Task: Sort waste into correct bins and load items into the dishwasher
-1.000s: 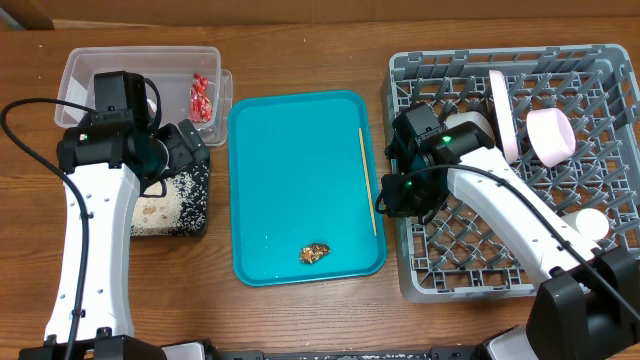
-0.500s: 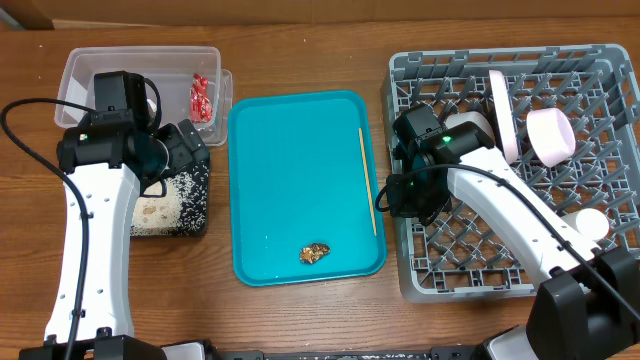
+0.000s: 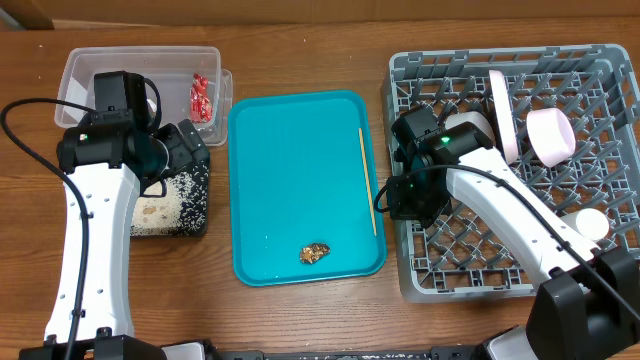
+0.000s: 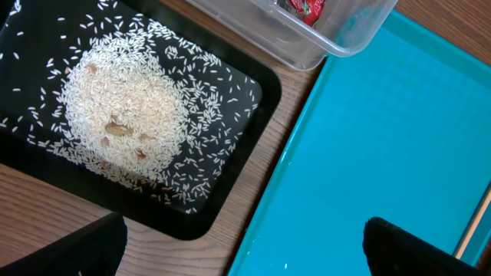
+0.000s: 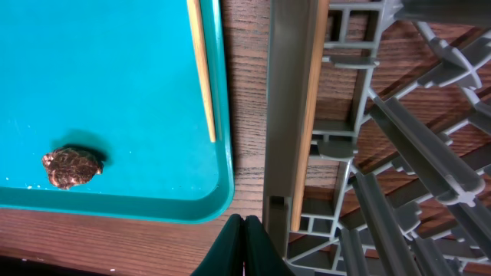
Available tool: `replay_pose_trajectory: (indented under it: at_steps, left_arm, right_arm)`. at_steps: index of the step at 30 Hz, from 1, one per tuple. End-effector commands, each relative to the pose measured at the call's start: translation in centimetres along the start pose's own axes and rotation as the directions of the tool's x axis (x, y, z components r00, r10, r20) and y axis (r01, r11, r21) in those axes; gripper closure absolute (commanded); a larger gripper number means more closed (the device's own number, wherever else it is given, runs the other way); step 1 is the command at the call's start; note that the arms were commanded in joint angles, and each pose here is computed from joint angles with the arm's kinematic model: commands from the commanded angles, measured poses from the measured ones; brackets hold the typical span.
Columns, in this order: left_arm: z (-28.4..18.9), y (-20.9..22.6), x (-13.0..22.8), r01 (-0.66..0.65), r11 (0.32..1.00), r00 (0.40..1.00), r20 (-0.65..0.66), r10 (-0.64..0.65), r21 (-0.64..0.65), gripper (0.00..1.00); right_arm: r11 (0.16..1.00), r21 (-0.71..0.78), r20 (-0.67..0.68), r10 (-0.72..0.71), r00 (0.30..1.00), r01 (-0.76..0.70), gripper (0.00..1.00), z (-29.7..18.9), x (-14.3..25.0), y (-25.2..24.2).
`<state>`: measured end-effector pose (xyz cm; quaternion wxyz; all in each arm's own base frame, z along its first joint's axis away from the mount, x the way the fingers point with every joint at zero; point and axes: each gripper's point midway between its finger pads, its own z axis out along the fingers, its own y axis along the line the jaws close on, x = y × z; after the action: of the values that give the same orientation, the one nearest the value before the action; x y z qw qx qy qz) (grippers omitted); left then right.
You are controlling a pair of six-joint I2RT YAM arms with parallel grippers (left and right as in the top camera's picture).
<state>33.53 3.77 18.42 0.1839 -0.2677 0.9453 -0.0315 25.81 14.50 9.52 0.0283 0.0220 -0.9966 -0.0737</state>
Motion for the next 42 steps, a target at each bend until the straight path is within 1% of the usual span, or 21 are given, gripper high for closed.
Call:
replay_pose_trajectory:
  at_steps: [1,17,22,39,42]
  left_arm:
    - [-1.1,0.0,-0.8,0.012,1.000,0.999,0.041,-0.013,0.004,0.00]
    - [-1.1,0.0,-0.8,0.012,1.000,0.999,0.041,-0.013,0.004,0.00]
    - [-1.1,0.0,-0.8,0.012,1.000,0.999,0.041,-0.013,0.004,0.00]
    - [-1.1,0.0,-0.8,0.012,1.000,0.999,0.041,-0.013,0.004,0.00]
    - [-1.1,0.0,-0.8,0.012,1.000,0.999,0.041,-0.013,0.004,0.00]
  right_arm:
    - [0.999,0.043,0.032,0.009,0.999,-0.010,0.96,-0.6,-0.1,-0.9]
    - [0.999,0.050,0.016,0.012,1.000,-0.013,0.96,-0.6,0.3,-1.1]
    - [0.996,0.082,0.007,0.018,1.000,-0.019,0.96,-0.6,0.6,-1.7]
    - [0.997,0.081,0.001,0.017,1.000,-0.017,0.96,-0.6,0.7,-1.7]
    - [0.998,0.054,-0.016,-0.027,1.000,0.027,0.95,-0.6,1.0,-1.2]
